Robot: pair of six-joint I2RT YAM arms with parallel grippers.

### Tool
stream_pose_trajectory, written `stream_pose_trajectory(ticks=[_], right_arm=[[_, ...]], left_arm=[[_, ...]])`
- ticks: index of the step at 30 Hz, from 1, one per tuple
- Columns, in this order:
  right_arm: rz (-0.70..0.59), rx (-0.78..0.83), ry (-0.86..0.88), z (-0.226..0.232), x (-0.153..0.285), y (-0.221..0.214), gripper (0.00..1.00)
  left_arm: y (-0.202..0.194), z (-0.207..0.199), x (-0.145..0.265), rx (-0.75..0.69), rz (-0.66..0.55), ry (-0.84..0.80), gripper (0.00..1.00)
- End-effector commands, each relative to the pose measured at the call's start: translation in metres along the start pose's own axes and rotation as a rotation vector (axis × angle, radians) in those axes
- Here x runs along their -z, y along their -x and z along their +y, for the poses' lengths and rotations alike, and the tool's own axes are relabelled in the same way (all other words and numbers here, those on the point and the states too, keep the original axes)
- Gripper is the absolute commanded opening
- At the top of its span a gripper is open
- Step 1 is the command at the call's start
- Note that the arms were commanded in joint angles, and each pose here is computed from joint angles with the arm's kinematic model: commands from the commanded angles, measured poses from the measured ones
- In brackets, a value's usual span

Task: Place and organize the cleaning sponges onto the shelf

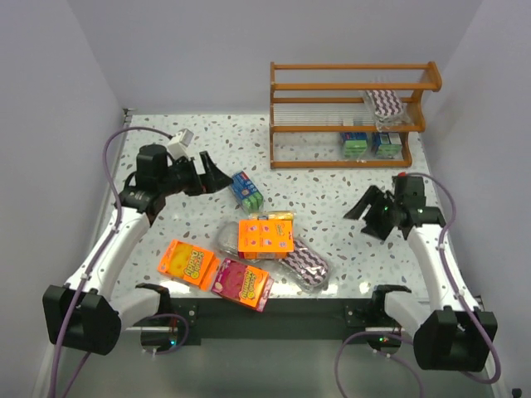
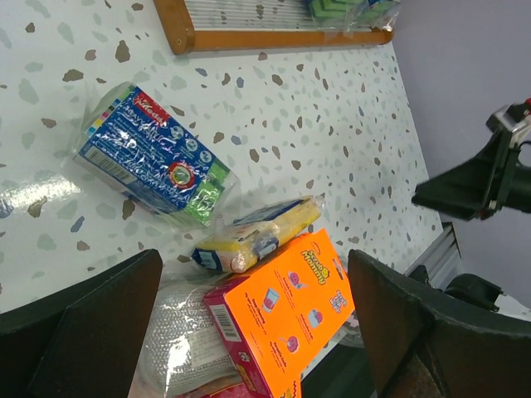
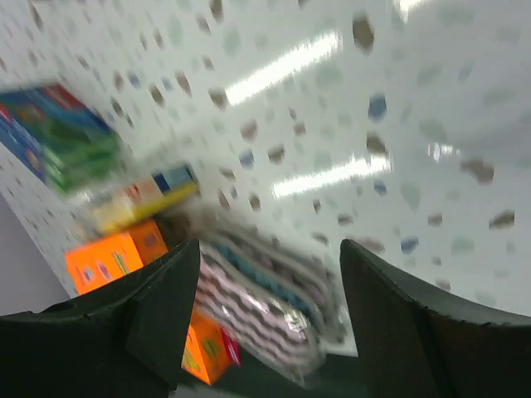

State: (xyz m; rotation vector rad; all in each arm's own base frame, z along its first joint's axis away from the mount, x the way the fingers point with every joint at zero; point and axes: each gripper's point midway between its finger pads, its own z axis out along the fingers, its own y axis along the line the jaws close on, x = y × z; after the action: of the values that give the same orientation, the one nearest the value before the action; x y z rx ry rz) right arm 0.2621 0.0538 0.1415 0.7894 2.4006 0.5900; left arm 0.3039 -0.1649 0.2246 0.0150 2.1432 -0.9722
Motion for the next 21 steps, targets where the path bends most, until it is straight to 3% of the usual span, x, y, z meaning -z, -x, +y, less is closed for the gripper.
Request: stream_pose_trajectory(ticks=[1, 9, 21], right_arm=[[0.264, 0.117, 0.015, -0.016, 0.036, -0.082, 0.72], [0.457, 0.096, 0.068, -0.040, 0.069, -0.161, 0.73], [0.561, 0.102, 0.092, -0.046, 0.052, -0.182, 0.77]], left_arm=[[0.002, -0.011, 0.008, -0.046, -0.022, -0.042, 1.00], [-0.008, -0.010, 0.010, -0.038, -0.007, -0.052, 1.00], [-0.016, -0.006, 0.009, -0.025, 0.001, -0.049, 1.00]])
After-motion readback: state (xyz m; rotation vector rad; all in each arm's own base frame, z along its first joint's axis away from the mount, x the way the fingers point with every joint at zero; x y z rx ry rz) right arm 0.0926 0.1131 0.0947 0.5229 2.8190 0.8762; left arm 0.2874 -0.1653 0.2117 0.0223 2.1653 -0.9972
